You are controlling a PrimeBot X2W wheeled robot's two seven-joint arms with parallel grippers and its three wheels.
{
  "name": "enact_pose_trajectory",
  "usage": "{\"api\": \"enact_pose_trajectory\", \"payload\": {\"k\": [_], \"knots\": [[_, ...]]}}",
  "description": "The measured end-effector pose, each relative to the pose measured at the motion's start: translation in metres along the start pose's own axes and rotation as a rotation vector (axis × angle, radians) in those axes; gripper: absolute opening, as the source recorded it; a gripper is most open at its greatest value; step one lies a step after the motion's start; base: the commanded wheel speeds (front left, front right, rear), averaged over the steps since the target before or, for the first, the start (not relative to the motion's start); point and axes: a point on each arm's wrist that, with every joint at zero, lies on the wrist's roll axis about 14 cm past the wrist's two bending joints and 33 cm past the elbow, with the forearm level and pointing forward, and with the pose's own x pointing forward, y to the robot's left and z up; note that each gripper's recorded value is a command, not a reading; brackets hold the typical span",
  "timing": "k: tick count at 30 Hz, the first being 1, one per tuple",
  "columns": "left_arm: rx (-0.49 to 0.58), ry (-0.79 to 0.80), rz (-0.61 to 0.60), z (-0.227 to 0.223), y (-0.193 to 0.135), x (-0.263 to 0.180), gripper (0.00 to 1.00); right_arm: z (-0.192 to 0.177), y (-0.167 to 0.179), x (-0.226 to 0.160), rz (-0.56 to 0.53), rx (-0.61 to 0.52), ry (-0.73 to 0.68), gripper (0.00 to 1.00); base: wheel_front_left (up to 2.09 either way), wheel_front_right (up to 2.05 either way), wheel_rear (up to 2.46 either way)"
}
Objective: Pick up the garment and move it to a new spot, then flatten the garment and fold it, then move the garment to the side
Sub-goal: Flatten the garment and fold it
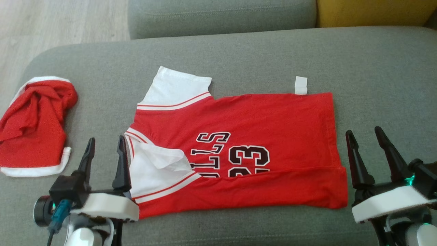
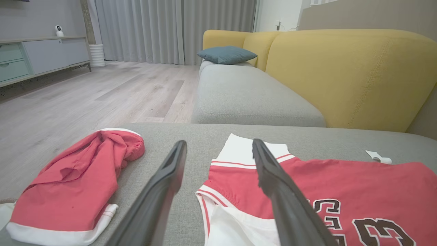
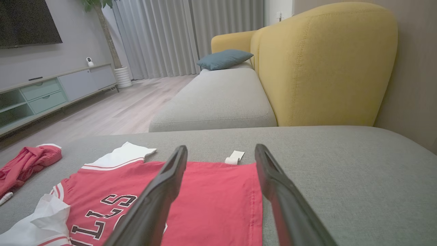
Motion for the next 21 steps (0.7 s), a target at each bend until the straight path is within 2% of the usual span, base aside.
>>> {"api": "enact_pose_trajectory", "payload": {"k": [4, 8, 15, 21], "knots": [[0.0, 0.029, -0.01, -0.007, -0.003, 0.002, 1.0, -0.005, -0.002, 0.002, -0.01, 0.012, 0.014, 1.0, 0.0, 0.0, 0.0], [-0.008, 0.056, -0.071, -0.012, -0.015, 0.02, 1.0, -0.014, -0.005, 0.007, -0.021, 0.018, 0.042, 1.0, 0.0, 0.0, 0.0], [-0.045, 0.111, -0.184, -0.018, -0.037, 0.093, 1.0, -0.029, -0.007, 0.027, -0.019, 0.031, 0.087, 1.0, 0.0, 0.0, 0.0], [-0.046, 0.296, -0.261, -0.062, -0.048, 0.15, 1.0, -0.048, -0.01, 0.043, -0.023, 0.042, 0.13, 1.0, 0.0, 0.0, 0.0]]}}
